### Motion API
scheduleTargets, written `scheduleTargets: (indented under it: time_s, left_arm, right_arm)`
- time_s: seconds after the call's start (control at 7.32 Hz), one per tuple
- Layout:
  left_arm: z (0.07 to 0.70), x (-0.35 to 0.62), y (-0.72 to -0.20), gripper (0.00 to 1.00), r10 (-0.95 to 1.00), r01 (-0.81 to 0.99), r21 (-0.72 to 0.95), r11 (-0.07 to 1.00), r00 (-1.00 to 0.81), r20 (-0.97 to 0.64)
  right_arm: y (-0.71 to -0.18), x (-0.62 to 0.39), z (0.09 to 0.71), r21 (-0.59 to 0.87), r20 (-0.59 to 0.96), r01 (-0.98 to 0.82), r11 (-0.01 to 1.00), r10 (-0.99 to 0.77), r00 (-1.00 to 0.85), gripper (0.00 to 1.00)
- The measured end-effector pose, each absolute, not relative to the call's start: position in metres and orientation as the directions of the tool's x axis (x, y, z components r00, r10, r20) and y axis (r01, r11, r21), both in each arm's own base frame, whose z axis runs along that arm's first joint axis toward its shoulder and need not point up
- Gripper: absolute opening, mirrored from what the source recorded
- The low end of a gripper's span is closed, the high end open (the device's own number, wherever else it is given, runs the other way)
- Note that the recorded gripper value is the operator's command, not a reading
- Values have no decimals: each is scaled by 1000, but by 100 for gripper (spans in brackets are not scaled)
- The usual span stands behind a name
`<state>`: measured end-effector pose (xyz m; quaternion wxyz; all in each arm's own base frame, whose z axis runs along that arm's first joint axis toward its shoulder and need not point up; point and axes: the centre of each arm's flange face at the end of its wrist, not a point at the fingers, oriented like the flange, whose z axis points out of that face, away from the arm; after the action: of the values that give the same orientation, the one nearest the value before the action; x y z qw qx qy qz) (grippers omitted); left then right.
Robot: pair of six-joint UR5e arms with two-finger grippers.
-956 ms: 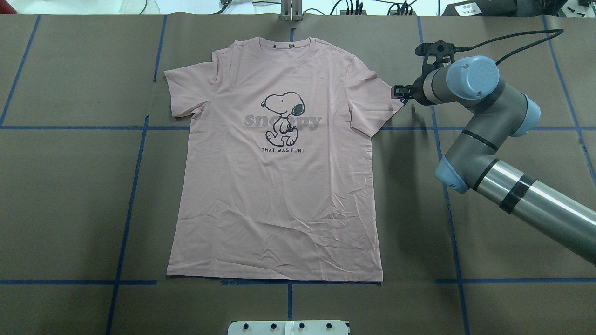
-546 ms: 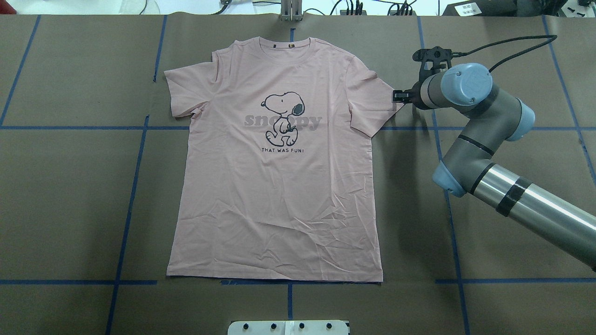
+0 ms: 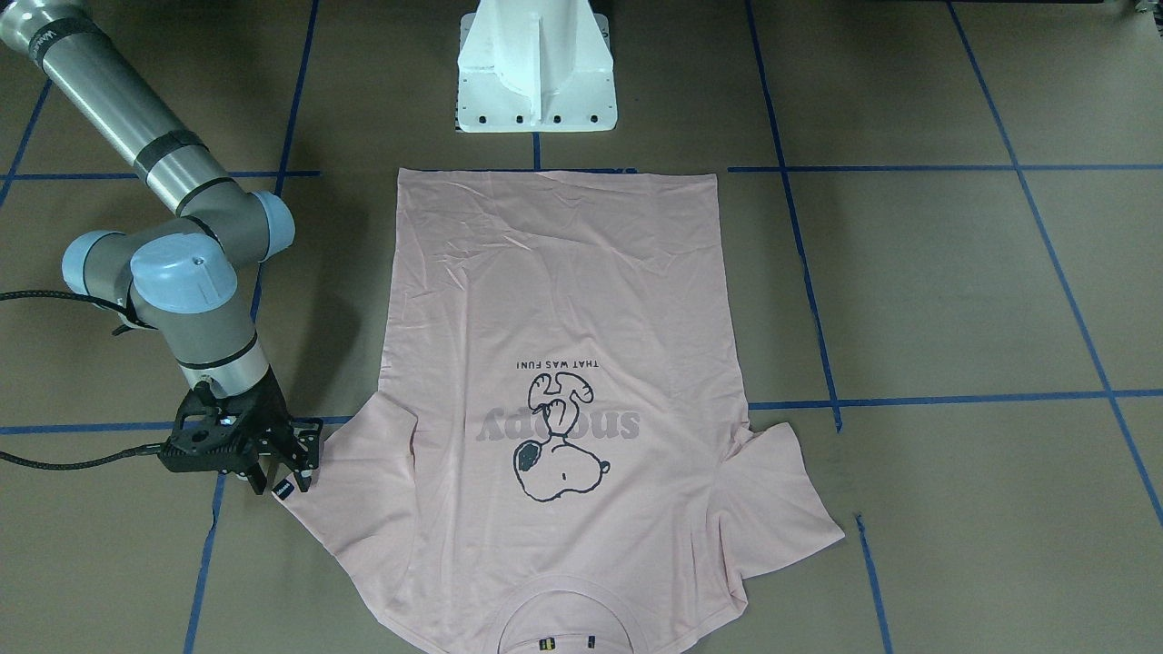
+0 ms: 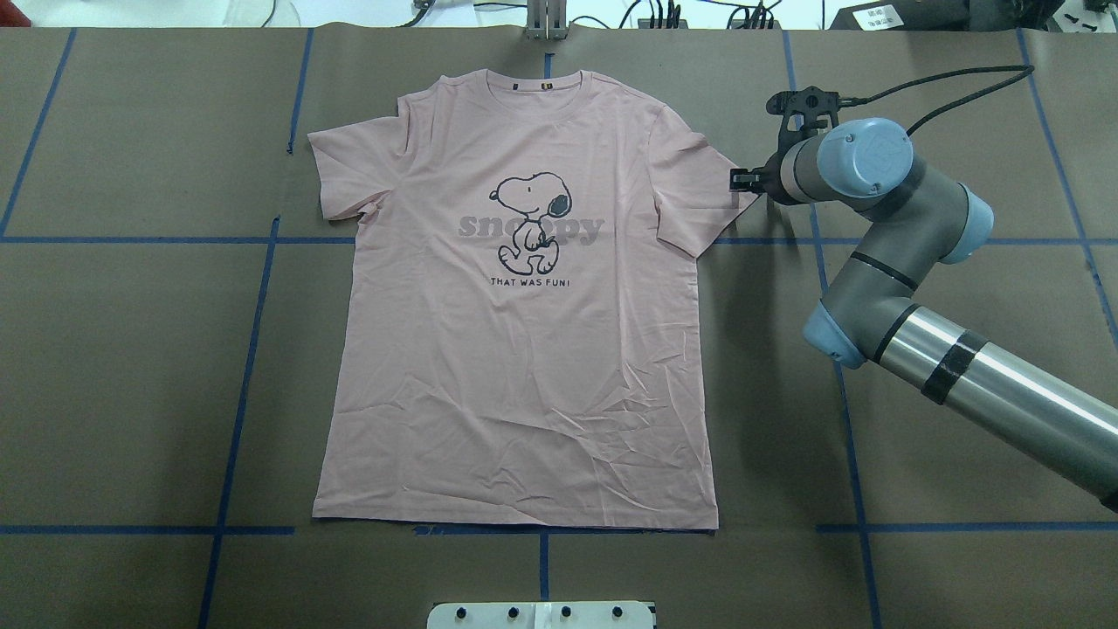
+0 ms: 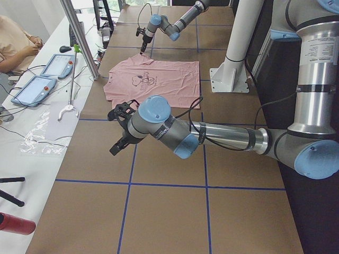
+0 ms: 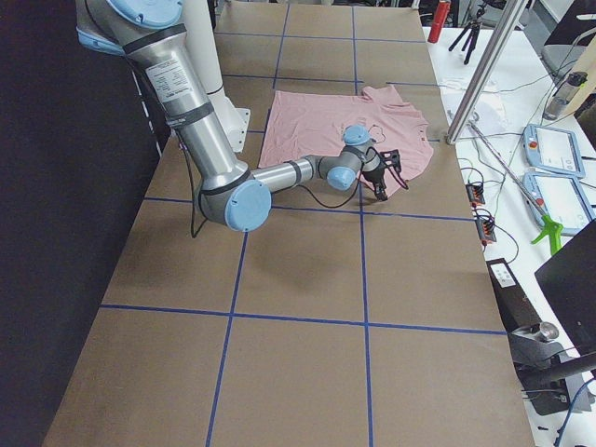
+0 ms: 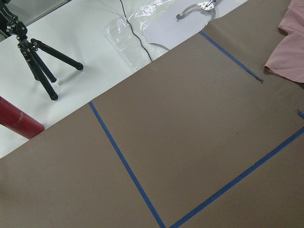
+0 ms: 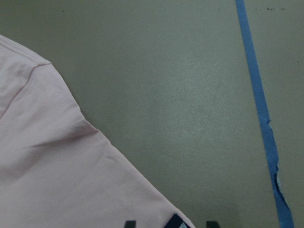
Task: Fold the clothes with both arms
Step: 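Move the right gripper toward the sleeve nearest it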
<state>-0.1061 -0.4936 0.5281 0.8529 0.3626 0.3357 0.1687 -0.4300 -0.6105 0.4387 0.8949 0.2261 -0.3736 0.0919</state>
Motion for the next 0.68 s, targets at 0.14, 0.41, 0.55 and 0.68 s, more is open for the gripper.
scheduleTargets:
  time_s: [0.14, 0.41, 0.55, 0.68]
  left_arm:
    - [528, -106, -493, 100, 531, -45, 732, 680, 718, -450]
    - [528, -106, -493, 100, 532, -45, 732, 680, 718, -450]
    - [528, -106, -493, 100, 532, -45, 732, 680, 718, -449]
    - [528, -106, -493, 100, 532, -46, 732, 680, 717, -449]
  right_arm:
    - [-611, -431, 439, 336, 710, -333, 881, -4, 705, 56]
    - [-612, -432, 441, 334, 707, -331, 883, -2, 707, 45]
    - [-612, -433, 442, 336, 704, -332, 881, -1, 710, 10]
    - [-612, -433, 443, 339, 701, -336, 879, 2, 713, 0]
